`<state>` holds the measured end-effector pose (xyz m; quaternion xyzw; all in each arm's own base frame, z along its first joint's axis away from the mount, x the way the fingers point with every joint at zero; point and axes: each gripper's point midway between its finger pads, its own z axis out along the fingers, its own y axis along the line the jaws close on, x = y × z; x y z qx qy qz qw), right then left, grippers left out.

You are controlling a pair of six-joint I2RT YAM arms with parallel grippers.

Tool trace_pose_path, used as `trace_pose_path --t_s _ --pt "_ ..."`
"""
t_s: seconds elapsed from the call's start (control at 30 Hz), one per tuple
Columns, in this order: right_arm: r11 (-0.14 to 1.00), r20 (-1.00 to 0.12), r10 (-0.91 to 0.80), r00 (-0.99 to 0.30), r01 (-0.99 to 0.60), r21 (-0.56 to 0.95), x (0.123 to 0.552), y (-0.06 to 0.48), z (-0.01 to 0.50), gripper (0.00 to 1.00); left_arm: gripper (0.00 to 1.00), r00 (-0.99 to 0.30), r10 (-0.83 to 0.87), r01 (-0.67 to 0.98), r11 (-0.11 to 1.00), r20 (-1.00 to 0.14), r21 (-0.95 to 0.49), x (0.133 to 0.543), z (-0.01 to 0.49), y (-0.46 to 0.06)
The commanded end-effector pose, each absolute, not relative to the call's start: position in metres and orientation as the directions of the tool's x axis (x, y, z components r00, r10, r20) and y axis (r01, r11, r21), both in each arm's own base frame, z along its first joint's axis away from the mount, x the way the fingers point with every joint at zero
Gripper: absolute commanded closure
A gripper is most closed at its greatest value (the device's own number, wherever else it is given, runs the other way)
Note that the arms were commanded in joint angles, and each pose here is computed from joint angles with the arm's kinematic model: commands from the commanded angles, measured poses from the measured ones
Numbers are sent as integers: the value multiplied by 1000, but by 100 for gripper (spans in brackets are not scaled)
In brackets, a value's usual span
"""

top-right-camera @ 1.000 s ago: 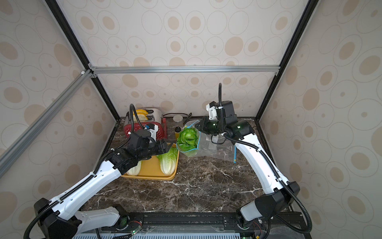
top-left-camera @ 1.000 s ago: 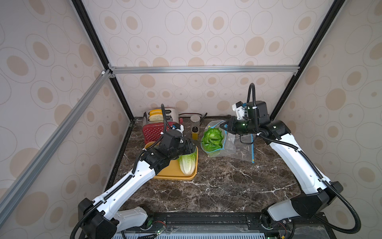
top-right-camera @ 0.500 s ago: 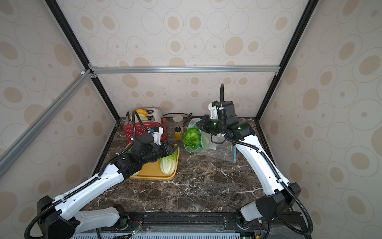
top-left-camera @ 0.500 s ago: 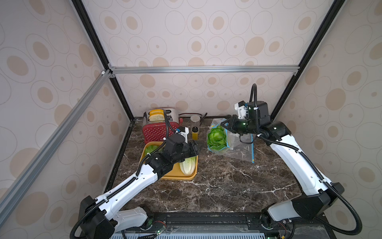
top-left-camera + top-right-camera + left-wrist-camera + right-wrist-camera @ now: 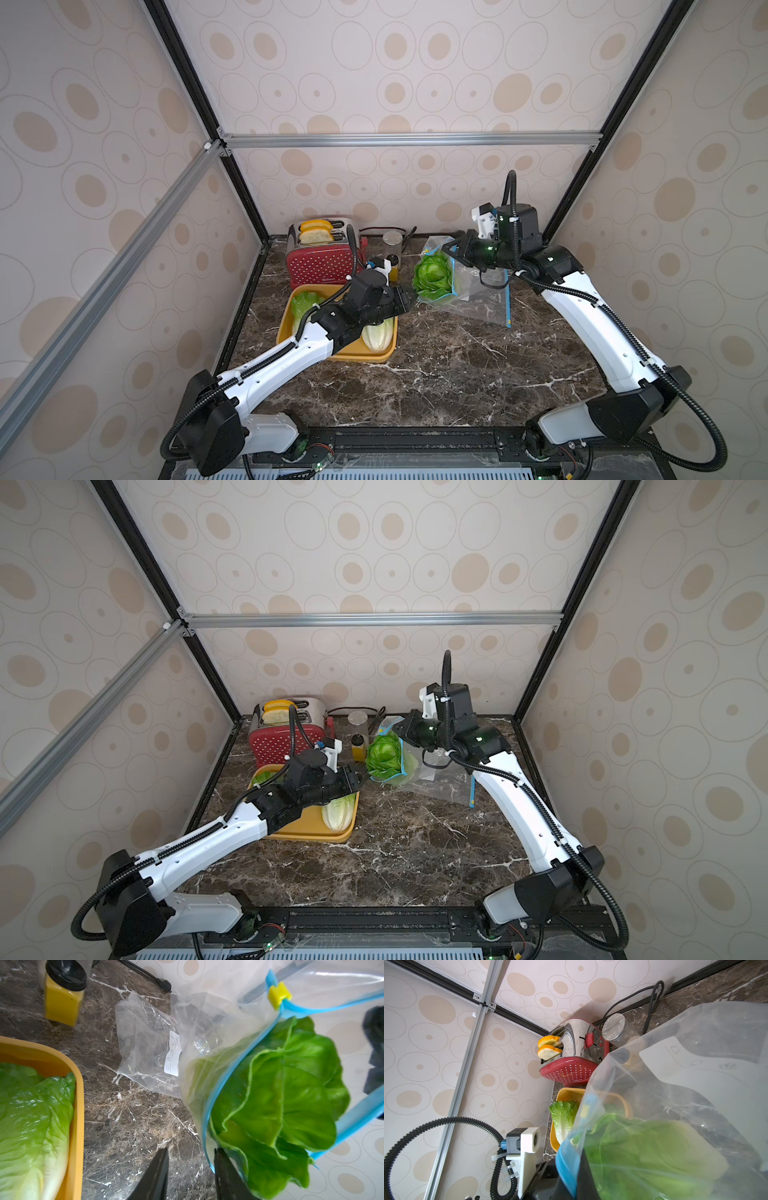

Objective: Put the chinese cabbages into a zipper bag and zip it
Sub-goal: Adjust the zipper food storage bag at the center of the board.

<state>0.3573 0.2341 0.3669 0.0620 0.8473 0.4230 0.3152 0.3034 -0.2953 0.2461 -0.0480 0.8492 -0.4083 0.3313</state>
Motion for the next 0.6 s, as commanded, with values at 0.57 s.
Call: trace_pose_path --t_s 0.57 --pt "557 -469 434 -769 -180 811 352 234 386 100 82 -709 -418 243 611 -568 -753 333 278 -323"
